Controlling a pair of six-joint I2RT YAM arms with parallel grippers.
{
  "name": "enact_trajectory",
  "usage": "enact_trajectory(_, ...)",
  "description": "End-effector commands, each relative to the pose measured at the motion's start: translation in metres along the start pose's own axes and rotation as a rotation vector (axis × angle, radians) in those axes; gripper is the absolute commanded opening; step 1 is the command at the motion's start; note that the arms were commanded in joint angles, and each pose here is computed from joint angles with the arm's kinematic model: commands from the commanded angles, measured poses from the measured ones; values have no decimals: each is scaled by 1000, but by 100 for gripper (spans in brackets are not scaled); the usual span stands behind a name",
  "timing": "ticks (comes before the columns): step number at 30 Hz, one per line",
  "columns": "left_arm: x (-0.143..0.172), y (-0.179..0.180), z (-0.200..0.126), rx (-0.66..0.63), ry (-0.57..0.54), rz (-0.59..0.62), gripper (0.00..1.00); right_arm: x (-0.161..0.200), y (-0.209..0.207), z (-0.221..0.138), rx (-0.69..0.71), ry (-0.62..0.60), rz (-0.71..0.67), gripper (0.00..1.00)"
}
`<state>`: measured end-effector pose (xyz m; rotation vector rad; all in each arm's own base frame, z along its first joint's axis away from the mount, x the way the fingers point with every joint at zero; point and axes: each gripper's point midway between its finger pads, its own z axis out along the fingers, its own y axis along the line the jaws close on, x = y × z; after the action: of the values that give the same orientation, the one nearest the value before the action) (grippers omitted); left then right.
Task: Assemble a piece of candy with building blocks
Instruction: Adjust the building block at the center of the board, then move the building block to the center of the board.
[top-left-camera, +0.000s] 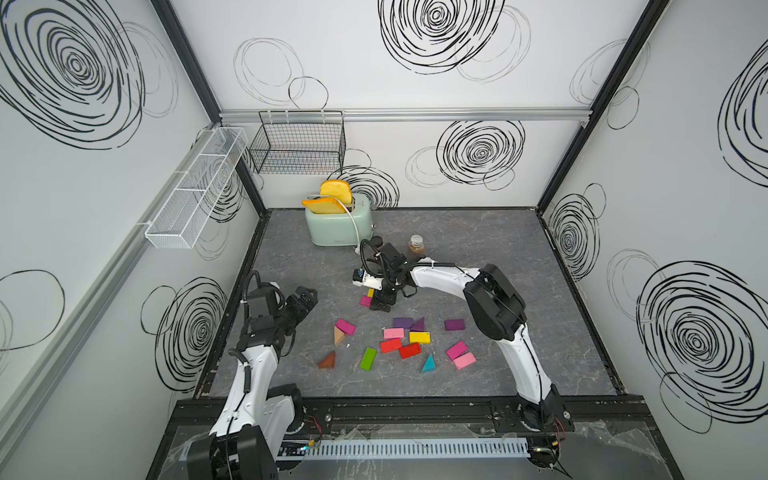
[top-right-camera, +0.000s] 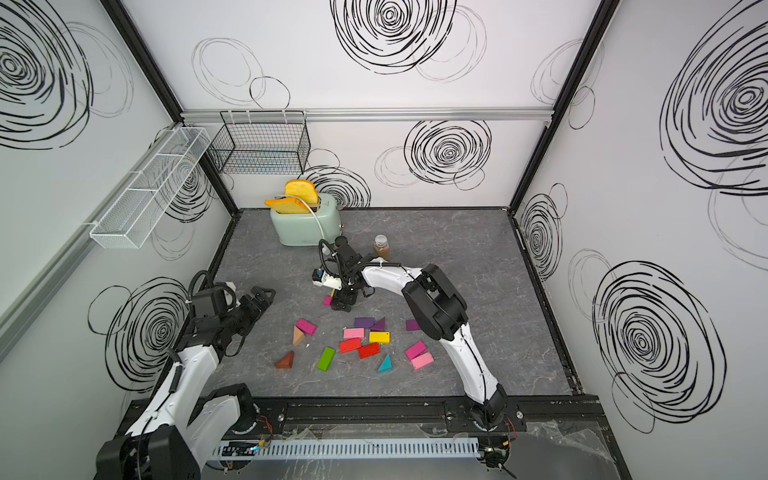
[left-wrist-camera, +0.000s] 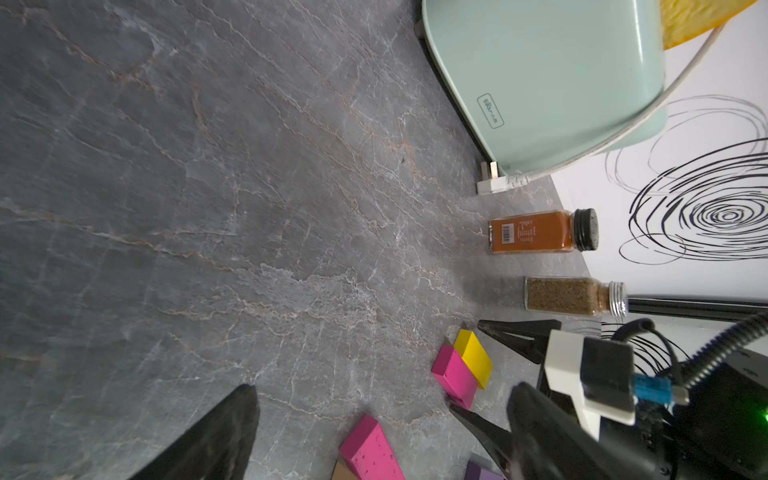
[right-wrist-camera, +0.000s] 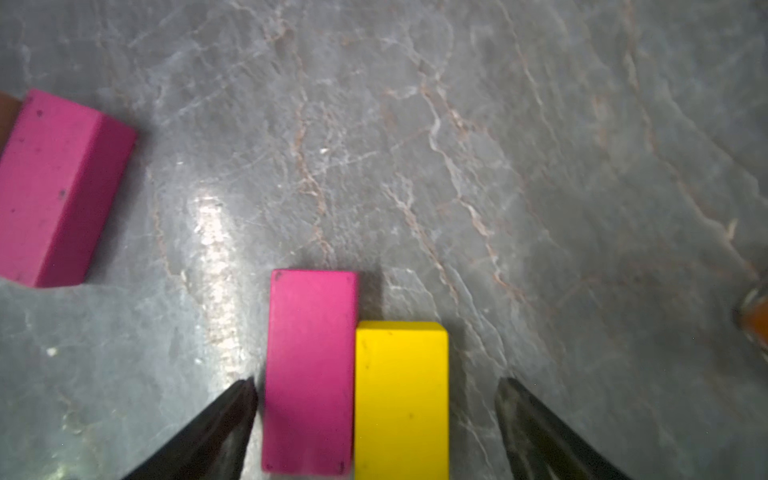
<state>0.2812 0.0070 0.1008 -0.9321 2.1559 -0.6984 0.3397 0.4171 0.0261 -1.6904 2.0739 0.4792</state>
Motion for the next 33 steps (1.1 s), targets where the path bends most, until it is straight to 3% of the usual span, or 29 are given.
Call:
enact_trajectory(1,-4,-8,3,27,-10,24,98,-31,-14,-46,41,-116,42,99)
enact_trajectory(4,0,-9,1,20,4,35,98,-47,-12,-77,75,-177,94,99)
enact_trajectory(7,6,-10,0,10,15,34,98,-55,16,-91,63,-228,158,99)
enact_trajectory(11,20,-8,8,49,64,-25,98,-47,62,-73,37,-195,264,99)
enact_trajectory(17,33,6,20,44,122,-57,98,-45,117,-48,-12,-210,246,96)
enact_trajectory(33,21,8,13,43,72,-67,98,-43,123,4,-56,-184,172,75)
